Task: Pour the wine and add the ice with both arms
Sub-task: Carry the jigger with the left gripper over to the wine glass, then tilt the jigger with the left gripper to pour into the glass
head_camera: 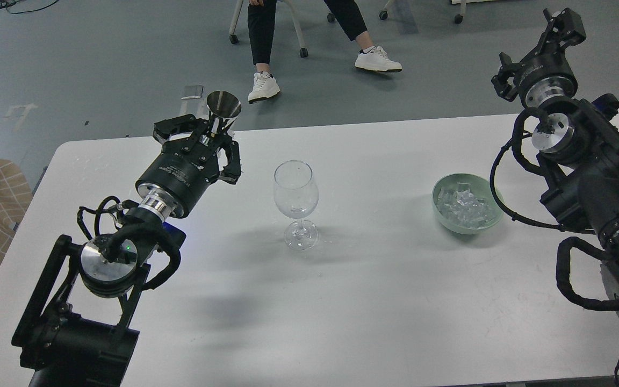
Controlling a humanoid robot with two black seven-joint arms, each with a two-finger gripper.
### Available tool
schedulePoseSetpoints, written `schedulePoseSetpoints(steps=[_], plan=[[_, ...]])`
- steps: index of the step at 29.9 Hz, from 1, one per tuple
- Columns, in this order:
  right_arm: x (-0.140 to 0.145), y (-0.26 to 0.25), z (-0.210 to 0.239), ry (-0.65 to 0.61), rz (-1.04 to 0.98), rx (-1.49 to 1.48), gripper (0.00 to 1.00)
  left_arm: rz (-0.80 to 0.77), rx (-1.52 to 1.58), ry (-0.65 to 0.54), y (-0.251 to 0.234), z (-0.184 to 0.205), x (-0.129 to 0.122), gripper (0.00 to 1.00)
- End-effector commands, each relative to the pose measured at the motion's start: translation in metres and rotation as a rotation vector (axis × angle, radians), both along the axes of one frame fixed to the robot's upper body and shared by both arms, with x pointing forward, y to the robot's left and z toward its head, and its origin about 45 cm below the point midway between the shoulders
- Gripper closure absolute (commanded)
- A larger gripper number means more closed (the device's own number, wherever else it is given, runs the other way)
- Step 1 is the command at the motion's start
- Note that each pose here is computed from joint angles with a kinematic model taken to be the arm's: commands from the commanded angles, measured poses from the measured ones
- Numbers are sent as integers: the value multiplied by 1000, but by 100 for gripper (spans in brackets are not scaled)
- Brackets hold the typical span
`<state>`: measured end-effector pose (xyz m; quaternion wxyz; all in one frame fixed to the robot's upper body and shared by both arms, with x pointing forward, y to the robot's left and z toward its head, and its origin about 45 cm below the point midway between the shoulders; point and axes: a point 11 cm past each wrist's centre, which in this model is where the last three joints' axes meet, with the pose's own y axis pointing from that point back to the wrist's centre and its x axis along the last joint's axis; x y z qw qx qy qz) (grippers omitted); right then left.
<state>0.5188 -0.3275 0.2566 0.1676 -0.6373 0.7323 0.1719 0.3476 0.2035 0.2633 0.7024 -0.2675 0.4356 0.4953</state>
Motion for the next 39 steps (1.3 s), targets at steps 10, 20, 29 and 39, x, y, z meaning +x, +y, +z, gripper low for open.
schedulePoseSetpoints(steps=[10, 20, 29, 39], plan=[[-1, -8, 2, -4, -10, -7, 0, -49, 191, -51, -23, -8, -4, 100], [-2, -10, 1, -4, -13, -8, 0, -51, 284, -73, -26, -12, -2, 100], [-2, -10, 1, -5, -12, -7, 0, -60, 392, -142, -27, -10, -2, 100], [-2, -15, 3, -8, -17, -15, 0, -68, 441, -158, -26, -17, -4, 100]])
